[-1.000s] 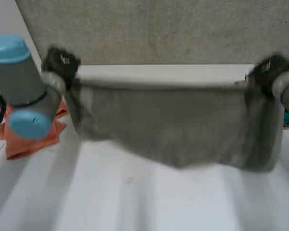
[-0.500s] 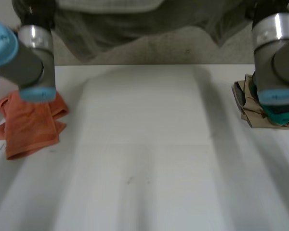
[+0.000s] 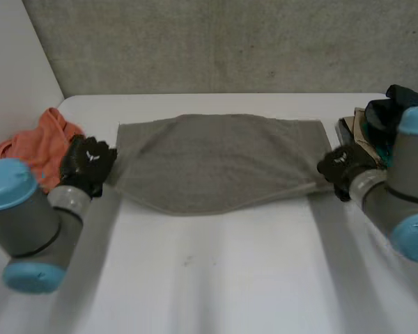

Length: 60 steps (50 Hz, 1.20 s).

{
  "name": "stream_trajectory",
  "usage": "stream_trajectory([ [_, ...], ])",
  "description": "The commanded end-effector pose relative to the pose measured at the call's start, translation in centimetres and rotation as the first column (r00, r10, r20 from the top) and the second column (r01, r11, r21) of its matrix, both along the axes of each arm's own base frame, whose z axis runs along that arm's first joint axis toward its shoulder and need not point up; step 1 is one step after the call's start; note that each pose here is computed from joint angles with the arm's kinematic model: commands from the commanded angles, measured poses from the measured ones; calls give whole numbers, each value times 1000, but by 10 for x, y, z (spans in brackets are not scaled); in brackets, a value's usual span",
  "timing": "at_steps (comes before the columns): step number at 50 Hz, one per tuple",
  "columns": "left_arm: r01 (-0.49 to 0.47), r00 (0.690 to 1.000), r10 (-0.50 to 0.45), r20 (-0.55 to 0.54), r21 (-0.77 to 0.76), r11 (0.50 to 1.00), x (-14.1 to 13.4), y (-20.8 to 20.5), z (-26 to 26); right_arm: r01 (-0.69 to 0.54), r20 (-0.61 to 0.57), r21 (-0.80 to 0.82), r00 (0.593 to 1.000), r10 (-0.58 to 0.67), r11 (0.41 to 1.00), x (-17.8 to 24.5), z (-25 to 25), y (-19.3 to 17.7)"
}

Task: Fold the laundry.

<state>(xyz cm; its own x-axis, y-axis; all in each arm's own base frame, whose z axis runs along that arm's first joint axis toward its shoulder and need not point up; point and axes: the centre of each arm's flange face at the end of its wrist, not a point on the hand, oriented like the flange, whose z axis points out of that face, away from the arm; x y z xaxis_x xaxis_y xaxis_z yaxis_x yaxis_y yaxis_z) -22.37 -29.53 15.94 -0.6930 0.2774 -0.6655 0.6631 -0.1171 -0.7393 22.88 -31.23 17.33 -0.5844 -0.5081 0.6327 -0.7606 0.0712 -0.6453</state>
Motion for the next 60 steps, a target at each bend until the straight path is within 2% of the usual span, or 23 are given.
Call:
stream_trajectory([
  [1, -22, 977, -30, 211, 244, 970, 32, 79, 12, 20, -161, 287, 987, 27, 958, -43, 19, 70],
  [4, -32, 954, -82, 288, 370, 928, 42, 108, 11, 5, -275, 353, 956, 99, 935, -61, 16, 96],
  [6, -32, 945, -109, 310, 418, 908, 44, 119, 10, -2, -311, 368, 942, 125, 930, -67, 13, 103],
  [8, -25, 936, -144, 322, 468, 883, 45, 129, 7, -13, -333, 389, 930, 154, 921, -70, 8, 109],
  [11, -7, 935, -162, 315, 474, 880, 42, 129, 7, -5, -329, 379, 934, 140, 926, -71, 6, 107],
  [14, 10, 939, -162, 302, 448, 894, 37, 118, 8, -2, -309, 309, 945, 103, 951, -68, 9, 95],
  [19, 57, 944, -176, 281, 386, 921, 15, 87, 6, 28, -222, 111, 975, -3, 993, -59, 8, 45],
  [22, 79, 962, -152, 228, 301, 950, -3, 63, 10, 32, -183, 39, 983, -24, 999, -54, 6, 28],
  [26, 16, 989, -45, 144, 198, 980, -14, 23, 8, 13, -141, -66, 990, -22, 998, -39, -6, 1],
  [31, -93, 990, 80, 119, 104, 990, -22, -15, -1, -34, -118, -204, 993, 10, 978, -14, -19, -28],
  [35, -135, 985, 126, 119, 74, 988, -30, -37, -14, -36, -105, -296, 994, 5, 954, -5, -26, -53],
  [43, -153, 985, 153, 84, -1, 988, -46, -71, -27, -36, -82, -403, 997, 3, 914, 10, -39, -91],
  [50, -156, 982, 163, 91, -79, 985, -57, -83, -31, -22, -80, -419, 997, -12, 908, 18, -51, -102],
  [57, -92, 989, 105, 104, -117, 989, -80, -64, -31, 14, -63, -400, 997, -43, 916, 23, -50, -91],
  [60, -59, 991, 71, 115, -105, 993, -88, -50, -33, 60, -1, -388, 998, -65, 920, 16, -34, -82],
])
